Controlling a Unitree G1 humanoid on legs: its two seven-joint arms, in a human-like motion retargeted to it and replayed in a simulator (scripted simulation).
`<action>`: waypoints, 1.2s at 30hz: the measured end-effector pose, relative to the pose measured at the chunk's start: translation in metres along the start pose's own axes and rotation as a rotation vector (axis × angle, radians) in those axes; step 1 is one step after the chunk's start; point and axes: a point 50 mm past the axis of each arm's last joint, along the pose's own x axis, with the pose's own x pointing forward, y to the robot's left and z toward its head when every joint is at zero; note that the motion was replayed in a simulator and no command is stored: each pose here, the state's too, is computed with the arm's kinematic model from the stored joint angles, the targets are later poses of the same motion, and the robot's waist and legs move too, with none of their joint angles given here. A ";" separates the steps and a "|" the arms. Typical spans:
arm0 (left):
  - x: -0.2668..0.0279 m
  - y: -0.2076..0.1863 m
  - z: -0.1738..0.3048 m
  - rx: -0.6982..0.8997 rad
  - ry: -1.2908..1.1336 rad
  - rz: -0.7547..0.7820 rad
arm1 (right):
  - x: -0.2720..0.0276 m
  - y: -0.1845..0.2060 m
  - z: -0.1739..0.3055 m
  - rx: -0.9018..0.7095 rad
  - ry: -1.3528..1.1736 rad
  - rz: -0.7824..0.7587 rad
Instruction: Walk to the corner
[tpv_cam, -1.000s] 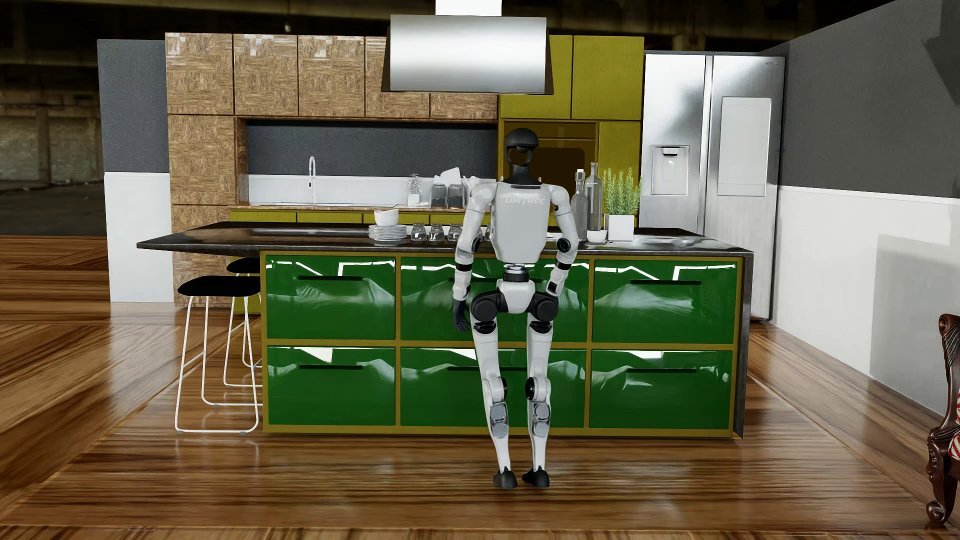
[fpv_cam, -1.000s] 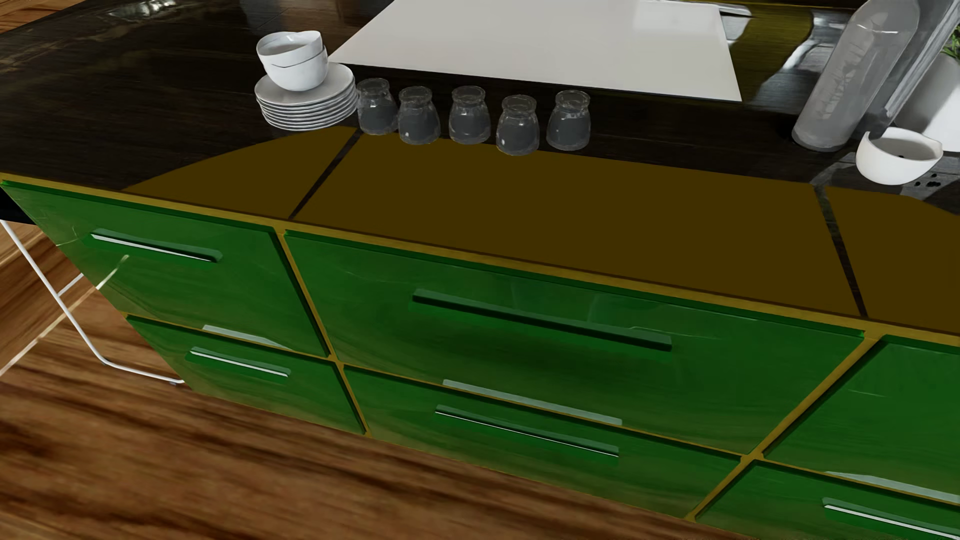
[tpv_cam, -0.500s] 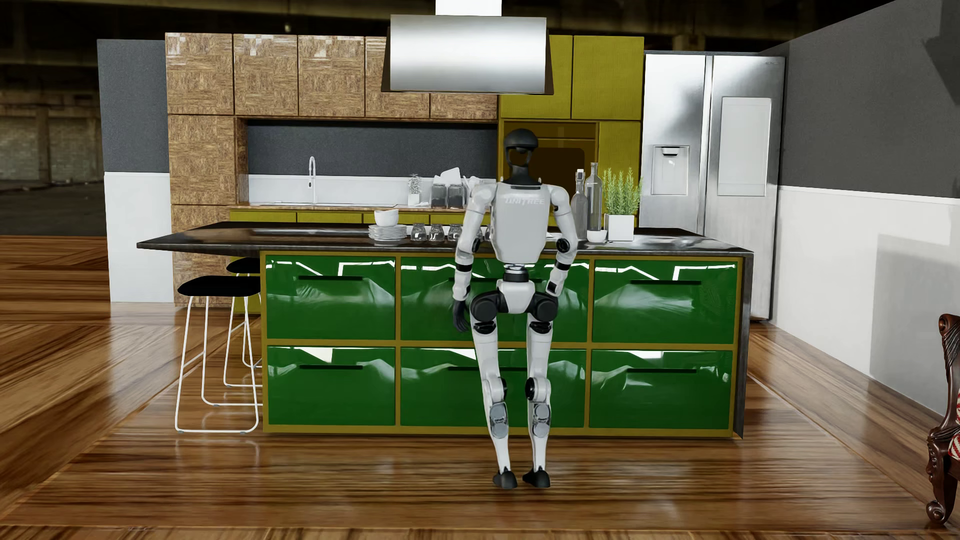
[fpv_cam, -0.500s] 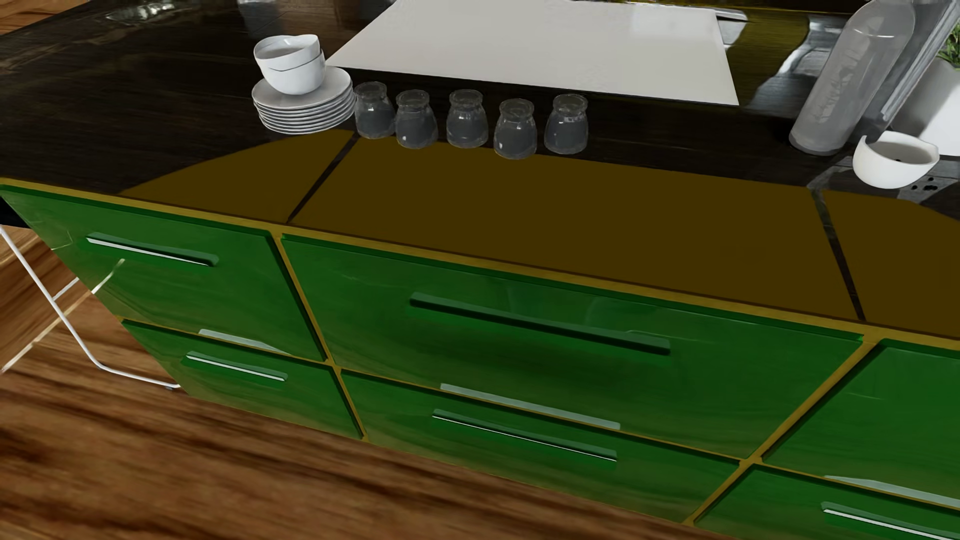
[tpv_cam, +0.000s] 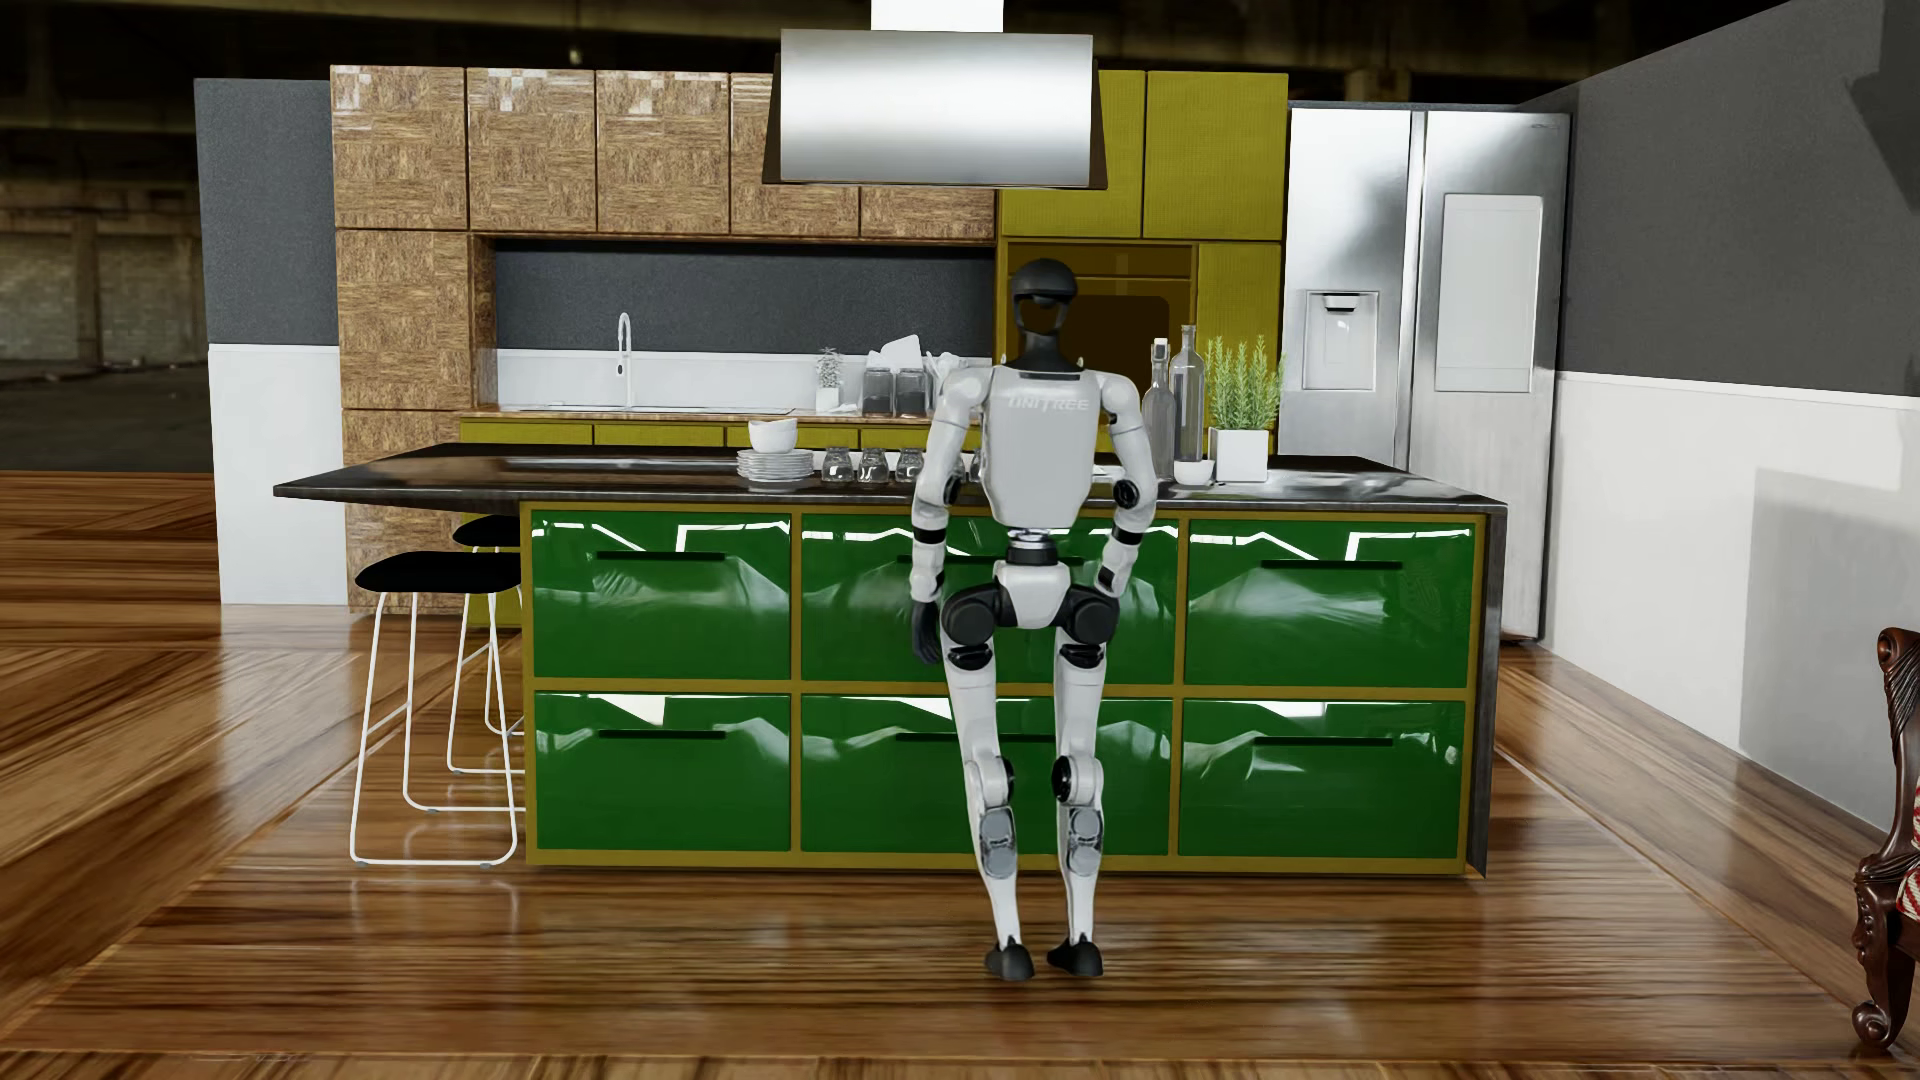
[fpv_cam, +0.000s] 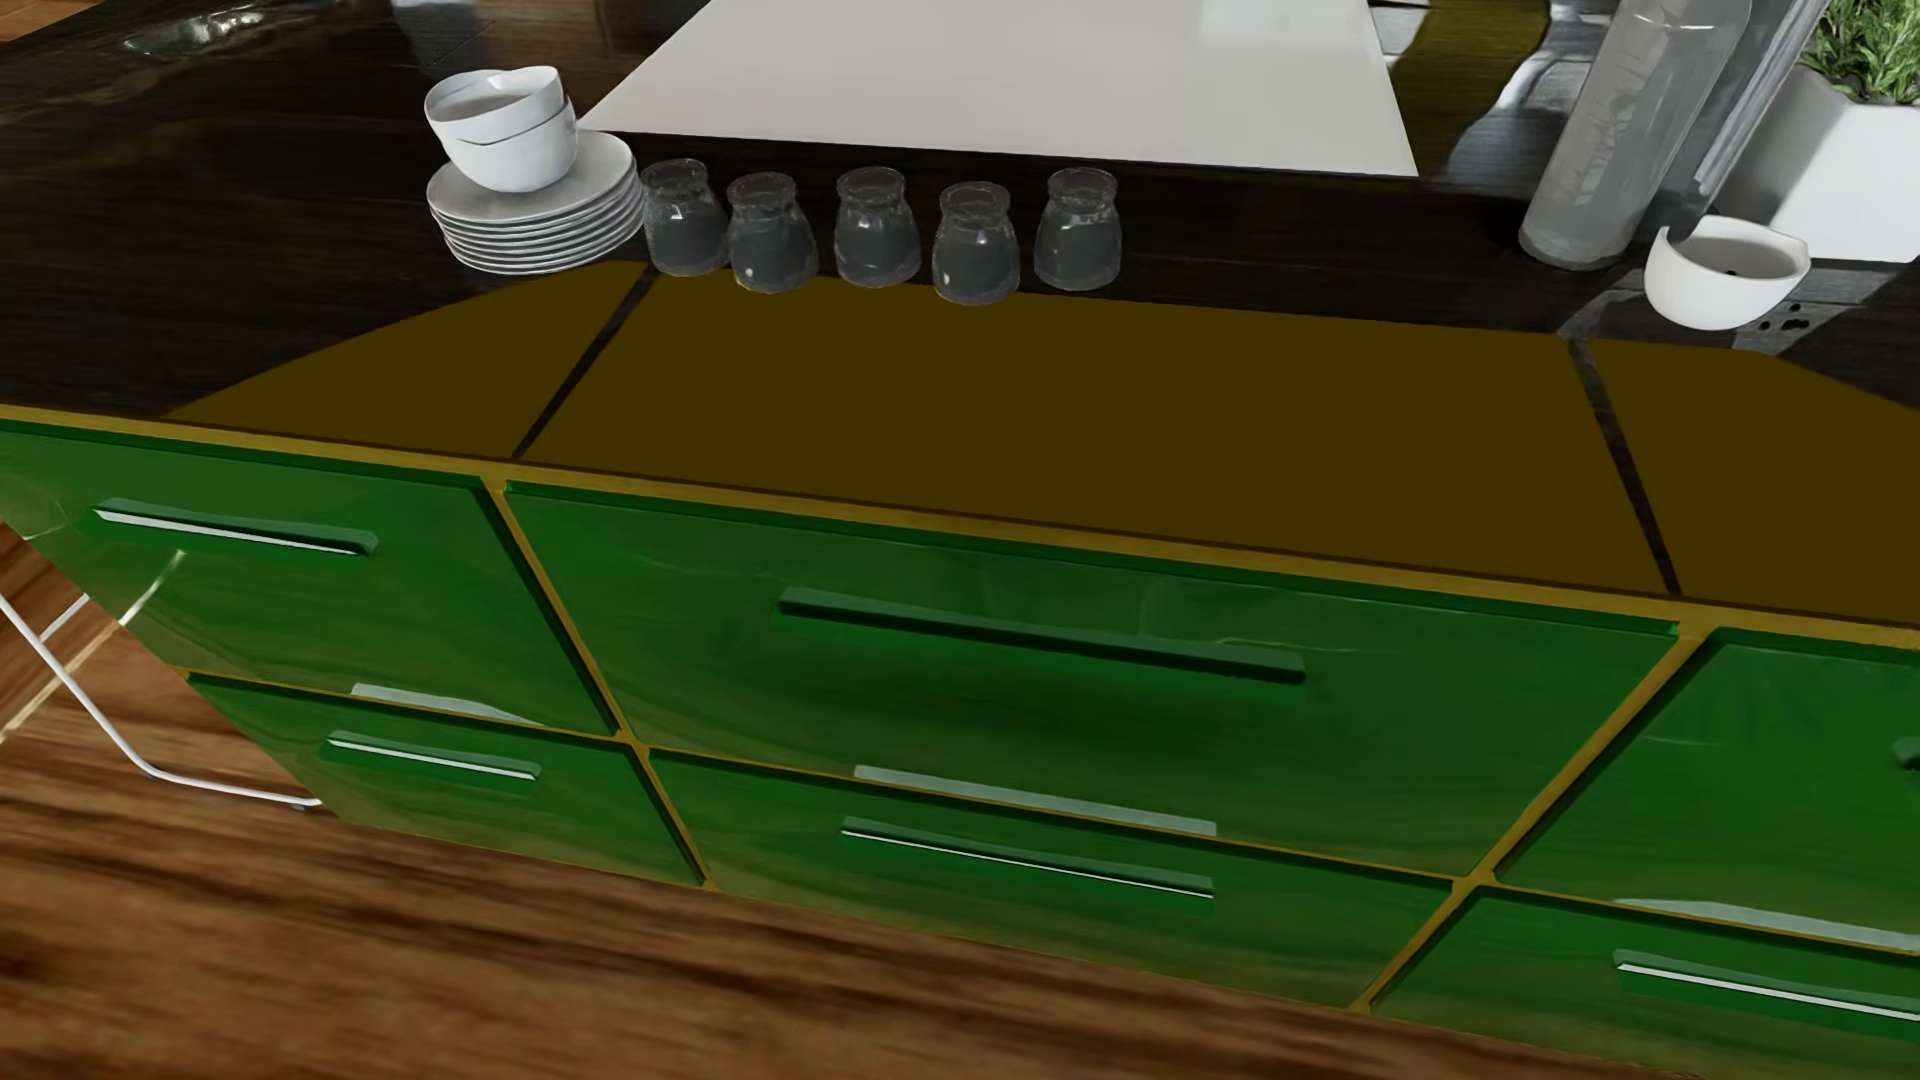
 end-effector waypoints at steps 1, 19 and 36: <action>0.000 -0.001 0.001 0.011 -0.004 -0.005 | 0.000 0.000 0.000 0.002 0.001 0.000; 0.001 -0.008 0.008 0.046 -0.029 -0.031 | 0.000 -0.006 -0.001 -0.014 0.009 -0.012; -0.002 -0.023 0.004 0.089 -0.036 -0.078 | 0.001 -0.020 0.002 -0.054 0.006 -0.036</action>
